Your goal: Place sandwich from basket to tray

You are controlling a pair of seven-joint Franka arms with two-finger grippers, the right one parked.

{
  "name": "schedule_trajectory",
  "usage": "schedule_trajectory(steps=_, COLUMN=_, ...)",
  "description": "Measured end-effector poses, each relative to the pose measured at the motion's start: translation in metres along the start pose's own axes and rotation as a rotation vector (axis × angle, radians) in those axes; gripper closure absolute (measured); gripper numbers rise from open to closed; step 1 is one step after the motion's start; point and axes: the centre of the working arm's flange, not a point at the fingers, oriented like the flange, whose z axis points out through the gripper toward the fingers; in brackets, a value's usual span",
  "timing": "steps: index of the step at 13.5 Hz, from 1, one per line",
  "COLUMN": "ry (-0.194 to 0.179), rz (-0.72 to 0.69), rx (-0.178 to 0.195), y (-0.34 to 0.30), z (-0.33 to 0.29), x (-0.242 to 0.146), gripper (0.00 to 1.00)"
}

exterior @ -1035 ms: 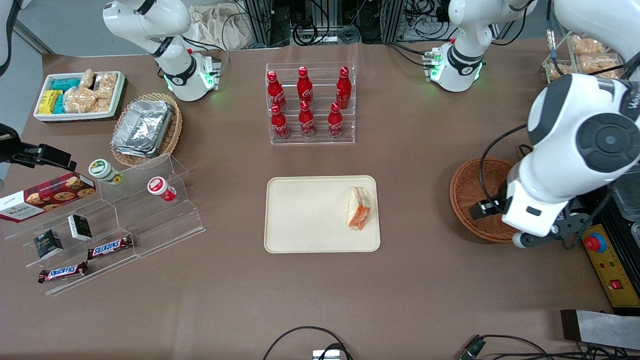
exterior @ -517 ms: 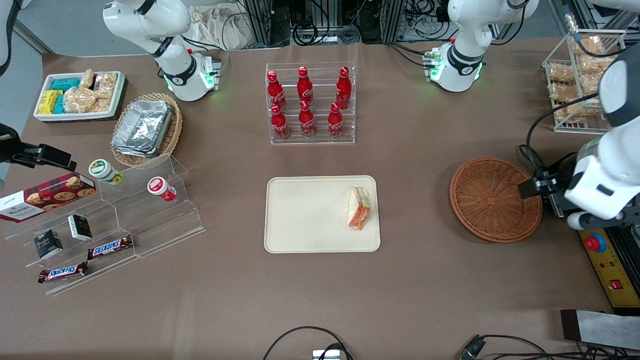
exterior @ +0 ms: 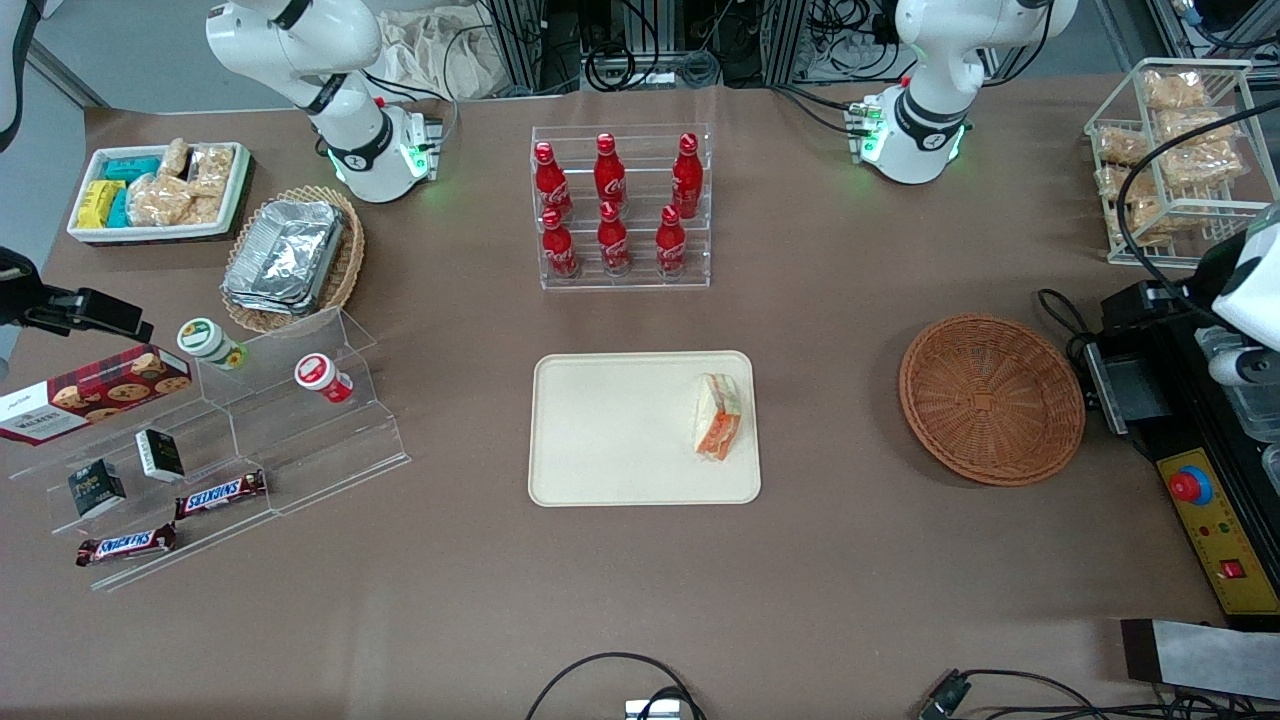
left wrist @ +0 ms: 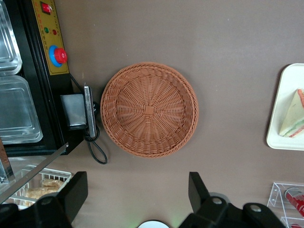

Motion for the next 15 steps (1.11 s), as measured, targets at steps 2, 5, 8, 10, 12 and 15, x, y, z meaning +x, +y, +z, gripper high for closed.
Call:
schedule_trajectory(steps=2, ry=0.017, rz=-0.014, rx=-0.006, y=-0.008, z=-0.003, x=-0.002, gripper=0.06)
schedule_trajectory(steps=5, ry=0.041, rz=-0.031, rx=-0.01, y=-0.018, z=-0.007, x=-0.002, gripper=0.06)
schedule_trajectory(steps=8, ry=0.058, rz=-0.035, rx=-0.011, y=-0.019, z=-0.014, x=-0.006, gripper=0.05)
schedule_trajectory(steps=10, ry=0.067, rz=-0.043, rx=-0.011, y=-0.022, z=-0.018, x=-0.01, gripper=0.04)
schedule_trajectory(steps=12, ry=0.074, rz=-0.05, rx=-0.011, y=-0.024, z=-0.022, x=-0.012, gripper=0.04)
schedule_trajectory(steps=15, ry=0.096, rz=-0.054, rx=-0.012, y=-0.027, z=-0.034, x=-0.021, gripper=0.0)
